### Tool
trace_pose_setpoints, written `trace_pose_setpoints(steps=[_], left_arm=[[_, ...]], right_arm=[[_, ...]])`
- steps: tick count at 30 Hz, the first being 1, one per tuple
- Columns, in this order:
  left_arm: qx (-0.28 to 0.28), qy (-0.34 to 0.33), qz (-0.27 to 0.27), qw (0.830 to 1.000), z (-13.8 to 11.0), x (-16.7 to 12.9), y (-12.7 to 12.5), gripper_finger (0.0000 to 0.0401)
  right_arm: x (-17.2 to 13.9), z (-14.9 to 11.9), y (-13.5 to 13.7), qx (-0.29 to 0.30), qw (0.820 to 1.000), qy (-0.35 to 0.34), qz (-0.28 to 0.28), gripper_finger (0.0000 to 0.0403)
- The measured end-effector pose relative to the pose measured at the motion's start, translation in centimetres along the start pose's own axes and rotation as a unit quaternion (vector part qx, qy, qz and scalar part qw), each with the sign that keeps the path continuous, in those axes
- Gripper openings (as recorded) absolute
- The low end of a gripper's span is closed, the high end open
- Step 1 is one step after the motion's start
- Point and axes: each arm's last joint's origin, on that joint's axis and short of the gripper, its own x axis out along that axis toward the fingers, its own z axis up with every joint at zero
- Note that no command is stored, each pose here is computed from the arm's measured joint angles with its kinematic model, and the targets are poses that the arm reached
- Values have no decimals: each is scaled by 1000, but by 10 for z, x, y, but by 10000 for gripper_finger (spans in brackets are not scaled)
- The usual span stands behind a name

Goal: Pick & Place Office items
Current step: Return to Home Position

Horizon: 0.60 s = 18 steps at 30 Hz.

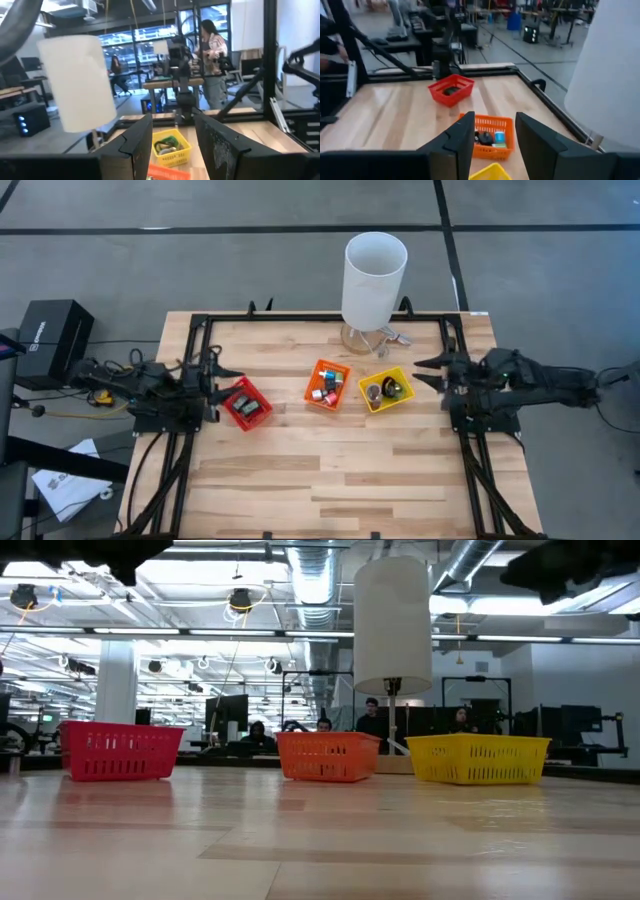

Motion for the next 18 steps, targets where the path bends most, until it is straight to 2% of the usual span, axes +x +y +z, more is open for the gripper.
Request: trace_pose_setpoints(steps=[7,10,12,15,18], left_arm=[[14,-12,7,1000,-7,-14,5,144],[15,-8,6,1000,-22,-16,4,144],[11,-14,4,1000,-34,-16,1,144],[15,-36,8,999,-51,-15,-2,144],[33,-63,16,997,-60,-15,-4,144]], right_arm=[[-30,-25,-6,13,996,-81,17,133],[-24,-32,-5,-2,998,-67,13,134],[-23,-26,-5,-1,996,-87,11,134],[-13,-42,-2,2,998,-58,10,133],[-10,-42,-2,9,993,-117,8,133]])
